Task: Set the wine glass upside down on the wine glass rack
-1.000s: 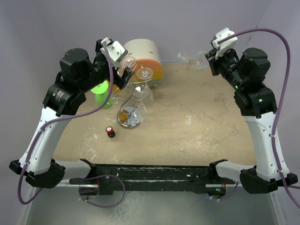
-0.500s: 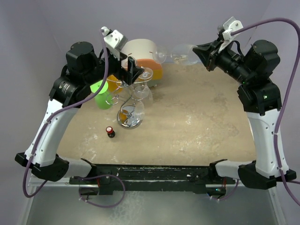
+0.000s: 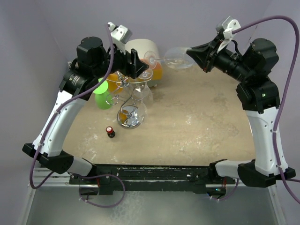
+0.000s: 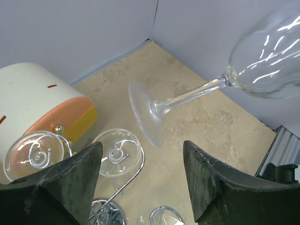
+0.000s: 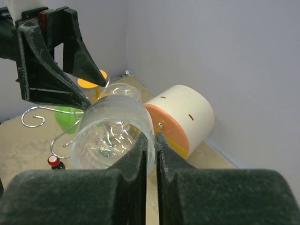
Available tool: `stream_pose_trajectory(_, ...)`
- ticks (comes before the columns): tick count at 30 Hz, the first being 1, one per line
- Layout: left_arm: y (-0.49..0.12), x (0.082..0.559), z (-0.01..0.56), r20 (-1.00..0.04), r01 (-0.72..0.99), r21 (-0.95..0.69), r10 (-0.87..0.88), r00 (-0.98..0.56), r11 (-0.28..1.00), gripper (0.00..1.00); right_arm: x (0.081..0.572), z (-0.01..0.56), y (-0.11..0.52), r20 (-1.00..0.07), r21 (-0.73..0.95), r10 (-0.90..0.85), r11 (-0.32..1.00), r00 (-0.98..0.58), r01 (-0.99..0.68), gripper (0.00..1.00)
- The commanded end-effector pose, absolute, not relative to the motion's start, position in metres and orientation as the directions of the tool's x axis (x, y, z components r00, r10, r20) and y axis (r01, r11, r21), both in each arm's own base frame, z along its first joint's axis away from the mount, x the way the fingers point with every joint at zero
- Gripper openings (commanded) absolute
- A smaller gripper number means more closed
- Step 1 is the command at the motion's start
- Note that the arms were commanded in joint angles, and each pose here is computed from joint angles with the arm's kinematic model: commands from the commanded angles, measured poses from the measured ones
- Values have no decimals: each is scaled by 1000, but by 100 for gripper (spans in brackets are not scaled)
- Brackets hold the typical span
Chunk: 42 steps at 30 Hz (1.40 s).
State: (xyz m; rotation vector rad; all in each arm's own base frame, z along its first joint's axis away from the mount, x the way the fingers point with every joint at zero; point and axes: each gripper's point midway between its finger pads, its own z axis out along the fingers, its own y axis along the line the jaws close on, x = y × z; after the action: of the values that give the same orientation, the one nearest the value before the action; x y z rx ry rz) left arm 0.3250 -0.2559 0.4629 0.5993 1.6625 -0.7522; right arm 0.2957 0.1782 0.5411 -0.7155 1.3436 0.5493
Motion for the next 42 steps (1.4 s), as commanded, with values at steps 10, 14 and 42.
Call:
stream_pose_trajectory(10, -270, 310, 494, -930, 786, -366, -177, -322, 499, 52, 259, 590, 181, -958, -180, 60, 635, 280, -751, 0)
stream_pose_trajectory(14, -272, 310, 491, -922, 791, -386, -179, -342, 475, 46, 258, 590, 183, -959, -174, 69, 624, 276, -762, 0)
stream_pose_trajectory(42, -270, 312, 483, -893, 773, -450, -203, -402, 448, 18, 264, 579, 187, -965, -171, 56, 610, 257, -774, 0)
